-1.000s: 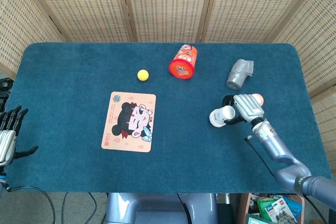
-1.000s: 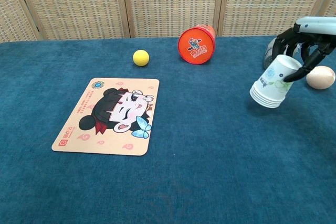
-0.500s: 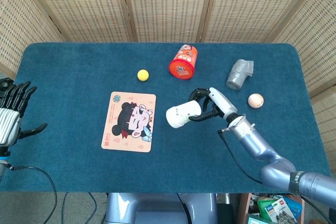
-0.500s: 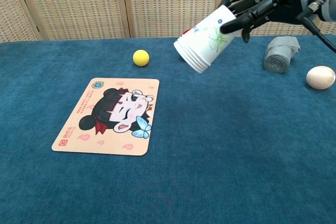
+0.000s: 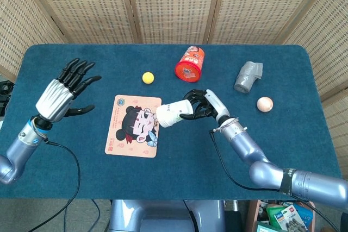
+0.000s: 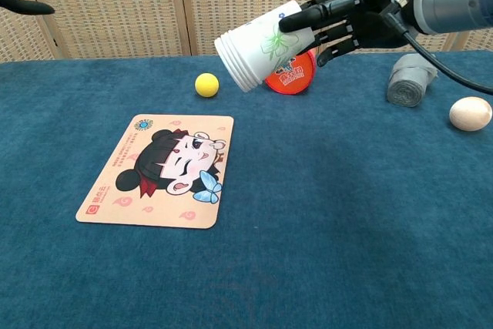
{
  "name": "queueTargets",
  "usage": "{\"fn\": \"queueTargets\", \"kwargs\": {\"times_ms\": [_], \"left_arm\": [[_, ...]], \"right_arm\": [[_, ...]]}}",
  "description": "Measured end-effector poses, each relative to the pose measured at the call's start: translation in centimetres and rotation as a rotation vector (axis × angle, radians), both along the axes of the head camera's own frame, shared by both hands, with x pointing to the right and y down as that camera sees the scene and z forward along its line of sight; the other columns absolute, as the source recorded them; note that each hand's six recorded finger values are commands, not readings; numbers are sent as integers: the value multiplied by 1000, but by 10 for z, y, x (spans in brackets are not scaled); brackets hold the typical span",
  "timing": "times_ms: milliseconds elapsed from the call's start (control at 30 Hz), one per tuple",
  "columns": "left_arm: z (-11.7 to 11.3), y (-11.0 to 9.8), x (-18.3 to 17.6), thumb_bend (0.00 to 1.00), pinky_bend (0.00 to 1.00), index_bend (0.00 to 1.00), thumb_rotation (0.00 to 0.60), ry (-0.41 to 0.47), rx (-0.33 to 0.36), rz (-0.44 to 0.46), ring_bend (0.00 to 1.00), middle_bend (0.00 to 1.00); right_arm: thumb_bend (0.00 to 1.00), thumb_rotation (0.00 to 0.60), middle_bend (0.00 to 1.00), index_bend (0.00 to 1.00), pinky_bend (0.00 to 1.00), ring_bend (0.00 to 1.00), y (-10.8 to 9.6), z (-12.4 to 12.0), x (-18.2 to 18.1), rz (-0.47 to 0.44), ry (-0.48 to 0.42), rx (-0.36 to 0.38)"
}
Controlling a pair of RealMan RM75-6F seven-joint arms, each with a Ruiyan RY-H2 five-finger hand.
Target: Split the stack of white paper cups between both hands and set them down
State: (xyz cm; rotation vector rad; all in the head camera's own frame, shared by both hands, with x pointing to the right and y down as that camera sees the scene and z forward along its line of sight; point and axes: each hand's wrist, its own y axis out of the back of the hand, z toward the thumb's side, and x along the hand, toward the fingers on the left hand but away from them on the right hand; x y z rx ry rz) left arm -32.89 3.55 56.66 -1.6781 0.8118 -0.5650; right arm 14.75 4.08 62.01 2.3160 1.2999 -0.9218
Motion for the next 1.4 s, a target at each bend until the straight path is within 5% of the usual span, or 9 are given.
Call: {"fn": "queueTargets", "kwargs": {"times_ms": [233,833,1400], "left_arm": [[19,3,25,63,0,198,600,-38,-24,63,0,0],[41,16,130,81,0,346,600,64,52,131,0,0],[41,19,149,173,0,349,600,104,60,124,0,2]], "right_arm": [[405,600,580,533,632,451,-5,1,-4,11,-8,-33],[407,600,581,533,633,451,1,-1,-7,31,-86,-99],[411,600,583,539,632,451,3,0,-6,41,-101,-117]]}}
